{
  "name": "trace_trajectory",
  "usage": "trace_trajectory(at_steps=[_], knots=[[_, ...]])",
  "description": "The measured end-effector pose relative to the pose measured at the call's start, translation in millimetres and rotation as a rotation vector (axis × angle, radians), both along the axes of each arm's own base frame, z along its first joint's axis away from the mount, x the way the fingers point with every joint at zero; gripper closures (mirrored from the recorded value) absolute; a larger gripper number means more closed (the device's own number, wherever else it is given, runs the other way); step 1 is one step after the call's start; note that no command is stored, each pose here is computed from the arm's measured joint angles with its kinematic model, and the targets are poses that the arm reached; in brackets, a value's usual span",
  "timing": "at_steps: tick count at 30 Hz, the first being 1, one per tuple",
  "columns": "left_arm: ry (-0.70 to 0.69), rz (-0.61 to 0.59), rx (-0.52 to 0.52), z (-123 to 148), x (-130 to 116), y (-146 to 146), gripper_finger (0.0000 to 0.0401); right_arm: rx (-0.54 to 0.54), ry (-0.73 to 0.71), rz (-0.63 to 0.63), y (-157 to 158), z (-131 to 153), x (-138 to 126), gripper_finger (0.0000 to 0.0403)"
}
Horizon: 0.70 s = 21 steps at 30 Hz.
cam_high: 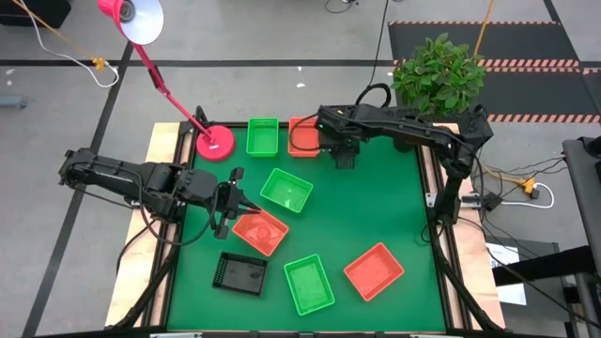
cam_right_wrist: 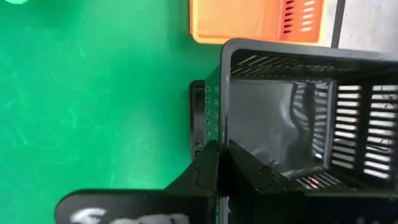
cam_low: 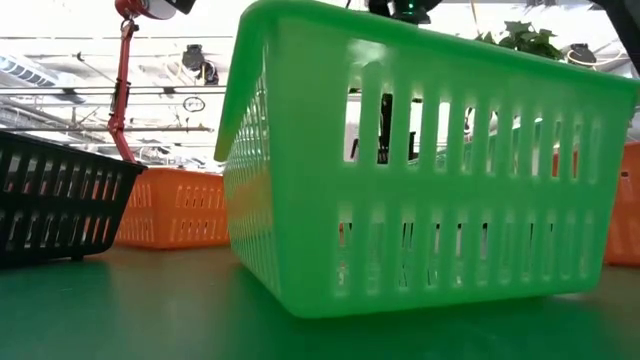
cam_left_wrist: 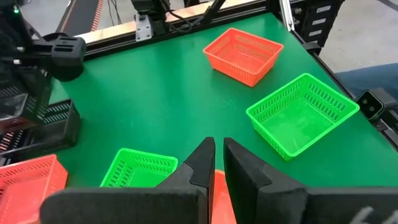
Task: Stack baskets by color
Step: Stack the middle right black basket on the top of the top black basket
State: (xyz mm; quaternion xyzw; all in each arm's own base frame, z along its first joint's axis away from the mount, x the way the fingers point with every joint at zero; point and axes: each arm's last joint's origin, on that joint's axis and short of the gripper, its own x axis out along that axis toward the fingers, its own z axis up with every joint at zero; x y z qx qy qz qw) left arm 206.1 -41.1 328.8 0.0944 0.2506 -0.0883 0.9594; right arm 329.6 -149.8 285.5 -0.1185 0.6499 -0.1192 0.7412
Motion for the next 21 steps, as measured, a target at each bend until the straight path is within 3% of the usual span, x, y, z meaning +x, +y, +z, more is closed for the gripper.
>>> trace_trajectory(at_steps=[12,21], knots=[[0.024,0.011,-0.014,-1.9,-1.1,0.2,0.0364,0.0,0.041,0.056,-0.9,-37.9,-7.4,0.0394],[0.025,0.011,-0.015,-2.0,-1.1,0.2,0.0364,-0.011,0.019,0.022,-12.9,-49.9,-11.9,0.0394]])
